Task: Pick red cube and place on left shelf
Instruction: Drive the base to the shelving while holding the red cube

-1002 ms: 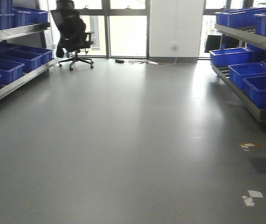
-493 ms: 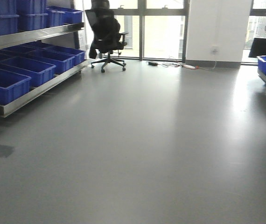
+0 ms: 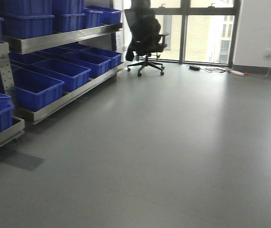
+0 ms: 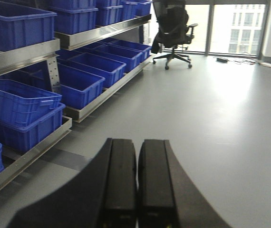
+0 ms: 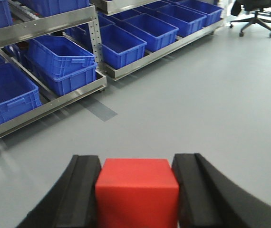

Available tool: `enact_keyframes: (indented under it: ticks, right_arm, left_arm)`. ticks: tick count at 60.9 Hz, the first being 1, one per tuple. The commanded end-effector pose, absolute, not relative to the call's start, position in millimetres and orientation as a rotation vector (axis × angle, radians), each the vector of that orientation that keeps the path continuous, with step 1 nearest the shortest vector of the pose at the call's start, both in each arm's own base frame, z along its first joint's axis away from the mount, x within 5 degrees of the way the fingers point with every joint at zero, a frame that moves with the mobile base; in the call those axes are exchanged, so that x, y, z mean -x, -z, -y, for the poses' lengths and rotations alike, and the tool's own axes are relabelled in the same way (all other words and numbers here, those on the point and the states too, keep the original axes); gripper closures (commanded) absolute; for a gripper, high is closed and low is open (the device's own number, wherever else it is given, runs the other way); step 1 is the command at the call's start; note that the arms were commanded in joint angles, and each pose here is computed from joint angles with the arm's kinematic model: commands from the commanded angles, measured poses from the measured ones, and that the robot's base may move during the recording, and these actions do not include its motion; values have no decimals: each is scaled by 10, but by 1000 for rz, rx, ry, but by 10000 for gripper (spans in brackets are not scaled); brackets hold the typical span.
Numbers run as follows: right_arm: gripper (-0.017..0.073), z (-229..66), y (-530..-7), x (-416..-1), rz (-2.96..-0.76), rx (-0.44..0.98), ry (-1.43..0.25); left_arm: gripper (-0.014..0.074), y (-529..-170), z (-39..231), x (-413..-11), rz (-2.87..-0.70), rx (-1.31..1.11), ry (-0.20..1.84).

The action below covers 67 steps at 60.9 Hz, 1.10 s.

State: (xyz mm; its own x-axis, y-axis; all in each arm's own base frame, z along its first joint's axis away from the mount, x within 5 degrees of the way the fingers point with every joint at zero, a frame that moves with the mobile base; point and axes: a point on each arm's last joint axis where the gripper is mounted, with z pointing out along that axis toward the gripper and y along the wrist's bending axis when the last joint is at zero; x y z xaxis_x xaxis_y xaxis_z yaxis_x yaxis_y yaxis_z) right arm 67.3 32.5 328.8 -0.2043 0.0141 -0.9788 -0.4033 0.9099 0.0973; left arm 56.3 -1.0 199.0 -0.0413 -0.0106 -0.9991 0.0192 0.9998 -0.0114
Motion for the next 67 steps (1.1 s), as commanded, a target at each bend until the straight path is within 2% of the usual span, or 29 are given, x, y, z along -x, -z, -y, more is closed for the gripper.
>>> enact_keyframes:
  ticks: [1,67]
  right_arm:
    - [386,-316,-3447,-680,-1640,273,-390]
    - [386,-316,-3447,-680,-1640,273,-390]
  left_arm:
    - [492,-1999,12,-560,-1532,-4,31]
    - [492,-1999,12,-560,-1532,-4,31]
